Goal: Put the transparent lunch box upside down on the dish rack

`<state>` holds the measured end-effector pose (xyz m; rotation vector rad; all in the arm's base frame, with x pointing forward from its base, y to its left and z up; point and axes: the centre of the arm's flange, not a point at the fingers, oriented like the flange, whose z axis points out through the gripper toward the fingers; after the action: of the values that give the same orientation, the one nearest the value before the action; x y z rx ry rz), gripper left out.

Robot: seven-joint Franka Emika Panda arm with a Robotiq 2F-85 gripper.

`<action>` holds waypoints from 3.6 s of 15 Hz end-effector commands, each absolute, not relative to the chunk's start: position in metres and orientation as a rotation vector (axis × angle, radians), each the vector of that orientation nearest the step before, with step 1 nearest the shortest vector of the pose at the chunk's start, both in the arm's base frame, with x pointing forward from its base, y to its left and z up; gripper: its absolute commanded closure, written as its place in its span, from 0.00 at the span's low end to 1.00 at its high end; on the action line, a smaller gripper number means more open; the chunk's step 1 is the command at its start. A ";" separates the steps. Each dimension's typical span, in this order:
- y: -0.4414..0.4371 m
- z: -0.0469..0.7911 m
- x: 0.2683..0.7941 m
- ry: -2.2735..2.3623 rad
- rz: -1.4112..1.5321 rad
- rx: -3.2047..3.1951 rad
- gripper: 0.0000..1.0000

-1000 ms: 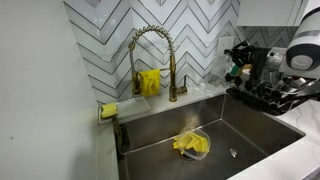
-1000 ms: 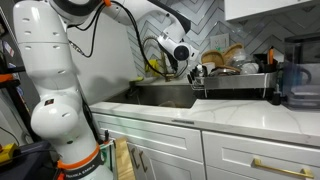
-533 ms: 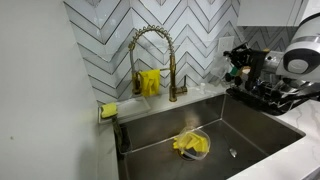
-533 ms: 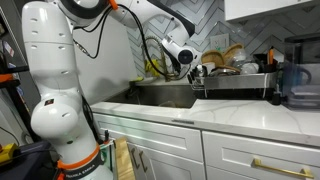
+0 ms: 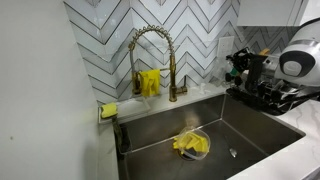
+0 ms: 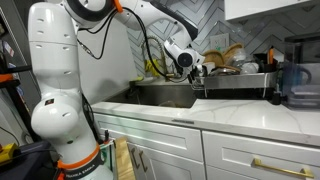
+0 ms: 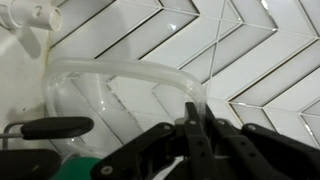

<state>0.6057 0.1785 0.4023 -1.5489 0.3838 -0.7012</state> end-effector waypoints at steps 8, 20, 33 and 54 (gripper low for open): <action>0.184 0.413 0.600 0.581 -0.743 -1.724 0.98; 0.189 0.437 0.585 0.764 -0.679 -1.784 0.98; 0.170 0.445 0.556 0.955 -0.661 -1.896 0.98; 0.150 0.421 0.535 1.258 -0.564 -1.994 0.98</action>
<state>0.5459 0.1756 0.4234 -1.9408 1.1278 -0.5563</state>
